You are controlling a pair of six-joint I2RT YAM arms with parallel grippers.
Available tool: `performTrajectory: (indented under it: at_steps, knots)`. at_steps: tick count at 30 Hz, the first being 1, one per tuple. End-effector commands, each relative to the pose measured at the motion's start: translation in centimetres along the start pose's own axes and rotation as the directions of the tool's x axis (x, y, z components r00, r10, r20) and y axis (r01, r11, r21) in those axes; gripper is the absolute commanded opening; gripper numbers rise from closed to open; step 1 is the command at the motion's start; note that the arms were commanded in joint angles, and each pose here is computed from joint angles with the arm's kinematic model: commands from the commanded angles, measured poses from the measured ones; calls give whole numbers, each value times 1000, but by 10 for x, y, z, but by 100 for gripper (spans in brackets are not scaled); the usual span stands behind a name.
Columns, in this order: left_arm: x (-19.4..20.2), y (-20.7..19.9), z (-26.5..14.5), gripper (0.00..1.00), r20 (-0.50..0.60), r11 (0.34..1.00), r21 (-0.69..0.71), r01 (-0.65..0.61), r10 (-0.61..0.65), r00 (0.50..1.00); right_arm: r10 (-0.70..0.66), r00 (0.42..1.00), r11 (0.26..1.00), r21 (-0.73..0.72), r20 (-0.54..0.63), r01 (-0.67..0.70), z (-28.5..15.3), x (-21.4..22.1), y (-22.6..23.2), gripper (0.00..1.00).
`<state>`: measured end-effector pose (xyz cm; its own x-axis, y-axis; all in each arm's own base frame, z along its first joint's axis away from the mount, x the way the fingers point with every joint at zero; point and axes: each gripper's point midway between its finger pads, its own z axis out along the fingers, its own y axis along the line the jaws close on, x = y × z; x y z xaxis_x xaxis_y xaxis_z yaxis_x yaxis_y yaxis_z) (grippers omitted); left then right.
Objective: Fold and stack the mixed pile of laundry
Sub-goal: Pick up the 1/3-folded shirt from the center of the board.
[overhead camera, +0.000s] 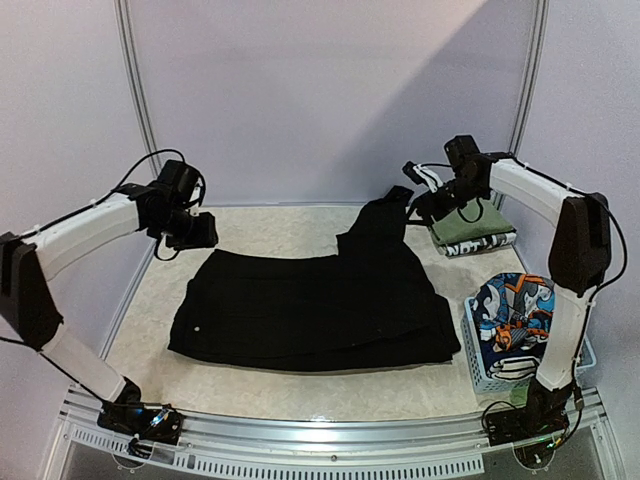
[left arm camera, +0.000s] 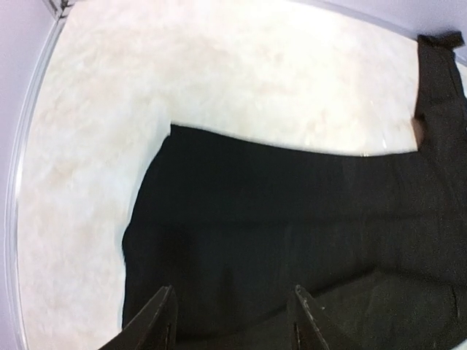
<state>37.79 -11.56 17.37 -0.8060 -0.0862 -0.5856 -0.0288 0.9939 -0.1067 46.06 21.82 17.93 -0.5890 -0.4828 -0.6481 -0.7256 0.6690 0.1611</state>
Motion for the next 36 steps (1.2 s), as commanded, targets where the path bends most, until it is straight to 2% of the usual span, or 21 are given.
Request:
performTrajectory:
  at_steps: [1,3,7,11,14,19,28,31,33,36]
  knots:
    - [-46,1,36,54,72,998,-65,-1,6,997,187,982,981,61,-4,-186,35,-9,-41,64]
    - [-59,3,54,59,54,998,-60,-5,9,999,261,964,965,40,-58,-259,56,0,-52,65]
    - [-71,18,89,66,-18,1000,-6,17,-17,1000,304,940,953,57,-152,-299,92,29,-69,65]
    - [-73,36,117,66,-92,992,71,106,-99,991,309,923,951,75,-230,-300,102,57,-77,65]
    - [-69,42,133,66,-125,988,90,124,-112,986,312,910,950,93,-274,-297,105,75,-86,64]
    - [-56,54,154,66,-170,991,73,113,-99,980,290,904,957,83,-315,-279,114,92,-90,64]
    - [-56,77,162,66,-173,960,152,235,-208,963,249,923,960,-49,-294,-275,130,84,-78,59]
    - [-59,88,162,66,-167,955,149,255,-230,959,259,923,955,-71,-284,-289,135,81,-77,55]
    - [-59,93,163,66,-168,952,154,266,-240,956,268,922,951,-78,-281,-300,136,78,-77,48]
    - [-60,94,167,66,-173,943,187,274,-243,954,281,914,944,-88,-292,-318,140,81,-77,30]
